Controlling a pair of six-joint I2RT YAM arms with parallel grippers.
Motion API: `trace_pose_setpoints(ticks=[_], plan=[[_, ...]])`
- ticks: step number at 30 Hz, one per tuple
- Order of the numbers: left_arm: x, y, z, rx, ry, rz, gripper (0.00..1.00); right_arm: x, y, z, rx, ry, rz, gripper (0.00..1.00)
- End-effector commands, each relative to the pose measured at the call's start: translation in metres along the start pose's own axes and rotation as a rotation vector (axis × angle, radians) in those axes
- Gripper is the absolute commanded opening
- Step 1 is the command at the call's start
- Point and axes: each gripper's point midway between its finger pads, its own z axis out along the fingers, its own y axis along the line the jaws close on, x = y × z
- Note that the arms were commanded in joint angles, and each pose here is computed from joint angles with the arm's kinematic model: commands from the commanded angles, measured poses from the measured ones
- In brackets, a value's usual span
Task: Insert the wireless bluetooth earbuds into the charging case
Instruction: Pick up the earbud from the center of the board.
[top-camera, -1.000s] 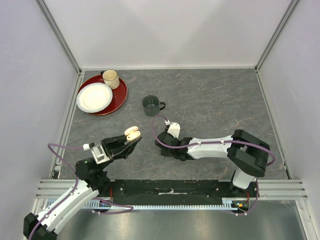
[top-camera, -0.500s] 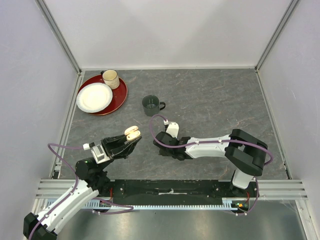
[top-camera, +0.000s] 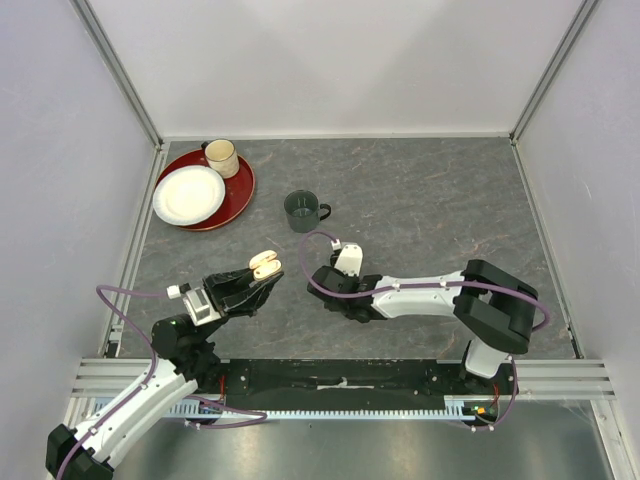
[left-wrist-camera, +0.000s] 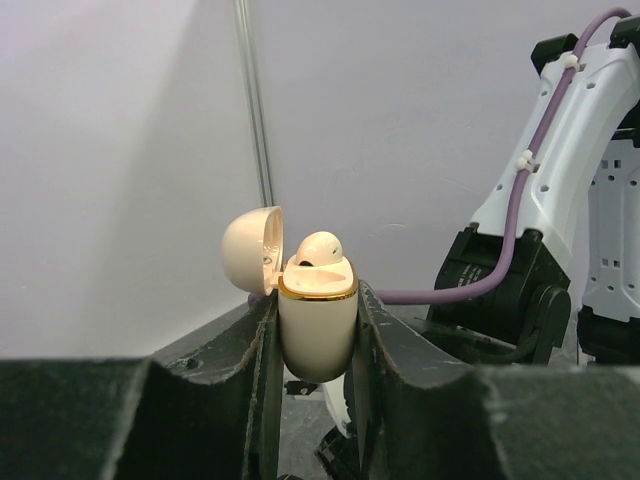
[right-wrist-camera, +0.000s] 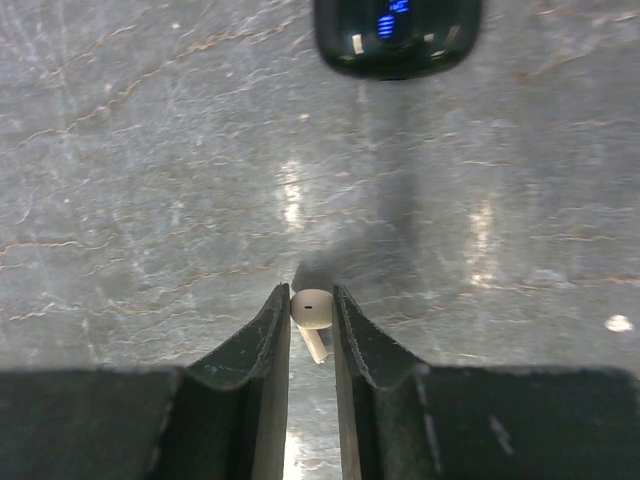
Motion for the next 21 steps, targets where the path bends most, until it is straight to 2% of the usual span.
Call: trace_pose_setpoints(ticks=[1,12,19,21], plan=[[-0.011,0.004,0.003,-0.012,-0.037,0.048,0.02,-0.021,-0.024,-0.012,0.077,-0.102,0.037,0.23],[-0.01,0.004,0.002,-0.016,-0.039,0.039,0.02,-0.023,-0.082,-0.018,0.16,-0.125,0.174,0.25],[-0.009,0.003,0.001,-0.015,-0.038,0.03,0.02,-0.023,-0.087,-0.017,0.167,-0.115,0.176,0.28],[-0.01,0.004,0.001,-0.018,-0.04,0.03,0.02,-0.023,-0.085,-0.017,0.163,-0.106,0.162,0.32]])
